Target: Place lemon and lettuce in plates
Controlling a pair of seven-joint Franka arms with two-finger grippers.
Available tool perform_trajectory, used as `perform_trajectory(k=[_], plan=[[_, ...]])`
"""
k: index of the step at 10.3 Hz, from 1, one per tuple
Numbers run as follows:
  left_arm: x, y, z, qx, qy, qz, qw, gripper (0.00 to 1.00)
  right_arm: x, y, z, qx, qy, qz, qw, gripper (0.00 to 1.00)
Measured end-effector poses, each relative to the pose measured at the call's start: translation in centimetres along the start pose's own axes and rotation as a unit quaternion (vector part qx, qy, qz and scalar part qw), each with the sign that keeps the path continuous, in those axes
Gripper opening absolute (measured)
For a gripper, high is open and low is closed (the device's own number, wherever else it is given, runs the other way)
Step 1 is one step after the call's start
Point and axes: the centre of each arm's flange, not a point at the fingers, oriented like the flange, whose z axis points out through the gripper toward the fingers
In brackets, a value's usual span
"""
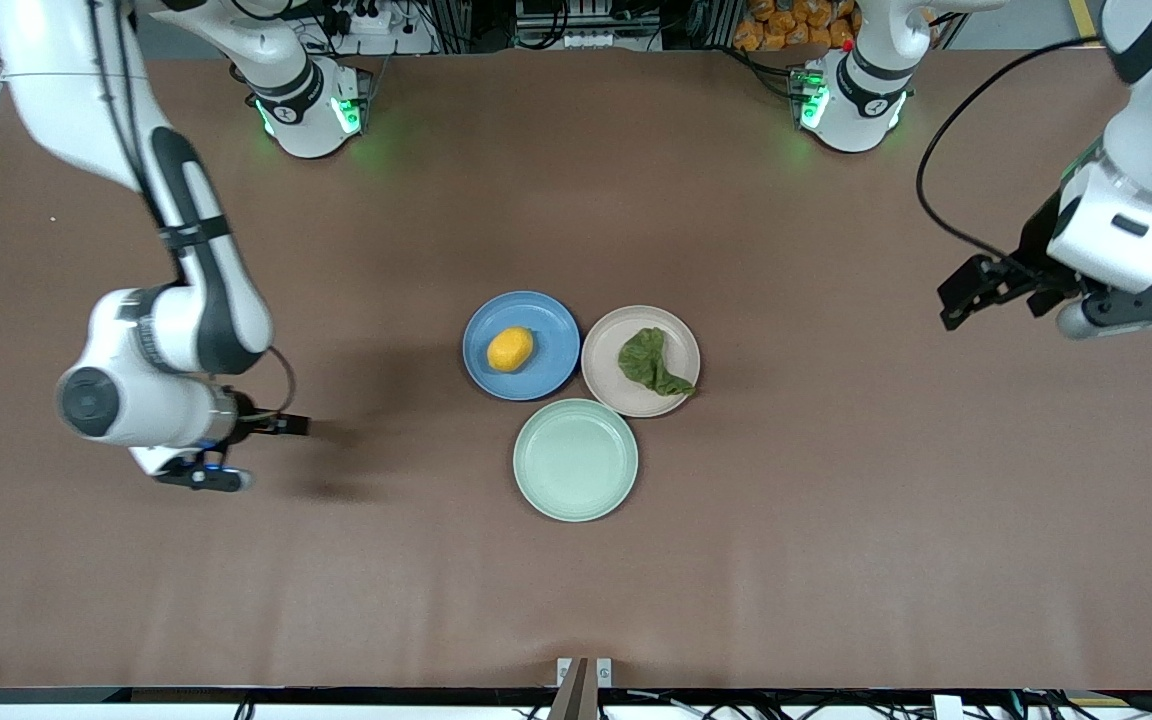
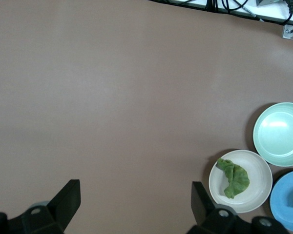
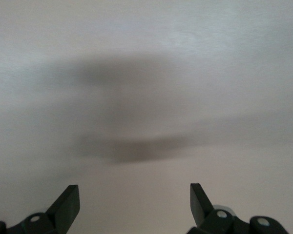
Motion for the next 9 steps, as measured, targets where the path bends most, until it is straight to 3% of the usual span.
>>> perform_trajectory(k=[2, 4, 7, 9], plan=[[-1.0, -1.1, -1.1, 0.008, -0.017, -0.006, 1.0, 1.0, -1.0, -0.9, -0.9, -0.012, -0.021, -0.025, 0.999, 1.0], [-1.4, -2.6, -1.3, 0.016, -0.034, -0.016, 0.999, 1.0, -3.4, -2.6, -3.6, -0.028, -0.024, -0.05, 0.998, 1.0], [-0.9, -4.3, -1.2, 0.016, -0.037, 0.01, 0.999, 1.0, -7.6, -2.1, -7.6, -0.028, -0.009, -0.065, 0.997, 1.0], [-0.7, -4.9, -1.3, 0.016, -0.035, 0.021, 0.999, 1.0, -9.3, -1.2, -11.2, -0.019, 0.019, -0.074, 0.997, 1.0]])
